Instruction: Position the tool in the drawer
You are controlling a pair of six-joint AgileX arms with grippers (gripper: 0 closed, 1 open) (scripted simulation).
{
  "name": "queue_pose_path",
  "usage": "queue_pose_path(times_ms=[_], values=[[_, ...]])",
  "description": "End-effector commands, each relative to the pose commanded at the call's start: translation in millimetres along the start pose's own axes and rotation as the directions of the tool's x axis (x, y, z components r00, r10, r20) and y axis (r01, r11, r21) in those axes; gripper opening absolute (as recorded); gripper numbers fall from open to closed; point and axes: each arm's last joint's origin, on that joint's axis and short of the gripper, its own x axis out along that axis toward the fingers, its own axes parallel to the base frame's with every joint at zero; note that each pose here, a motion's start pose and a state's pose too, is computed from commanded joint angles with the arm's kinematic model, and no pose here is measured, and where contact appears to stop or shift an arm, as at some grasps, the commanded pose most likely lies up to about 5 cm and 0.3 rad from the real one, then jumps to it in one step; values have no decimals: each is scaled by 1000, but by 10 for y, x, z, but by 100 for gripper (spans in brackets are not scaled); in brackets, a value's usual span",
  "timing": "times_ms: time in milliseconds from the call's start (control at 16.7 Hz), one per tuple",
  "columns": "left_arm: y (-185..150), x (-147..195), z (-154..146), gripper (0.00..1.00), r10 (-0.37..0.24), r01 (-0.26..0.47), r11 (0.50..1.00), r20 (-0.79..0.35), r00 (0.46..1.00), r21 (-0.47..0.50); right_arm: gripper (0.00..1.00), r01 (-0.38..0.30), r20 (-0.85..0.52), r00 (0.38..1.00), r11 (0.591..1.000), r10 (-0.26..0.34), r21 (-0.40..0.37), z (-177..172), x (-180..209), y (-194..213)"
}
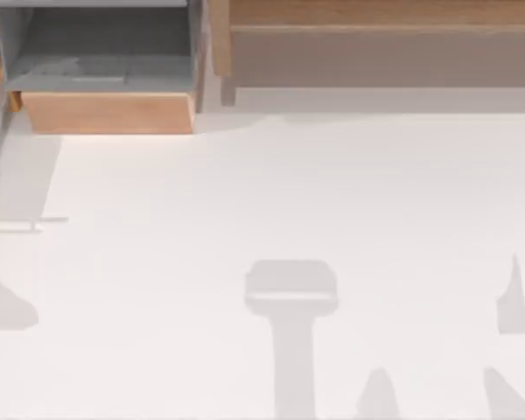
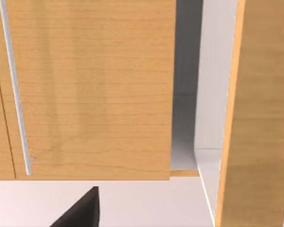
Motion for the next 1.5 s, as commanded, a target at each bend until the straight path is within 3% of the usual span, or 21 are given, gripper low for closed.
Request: queue_pose_path(times_ms=[240, 1020, 1500], values=[[0, 10, 1, 100, 0, 0, 1000, 0, 1000, 0, 100, 0, 0, 1000, 1000, 0, 0, 0, 0, 0], [0, 10, 1, 2, 0, 0, 1000, 0, 1000, 0, 100, 0, 0, 1000, 1000, 0, 0, 0, 0, 0], [0, 10, 1, 0, 0, 0, 1000, 0, 1000, 0, 100, 0, 0, 1000, 1000, 0, 0, 0, 0, 0]])
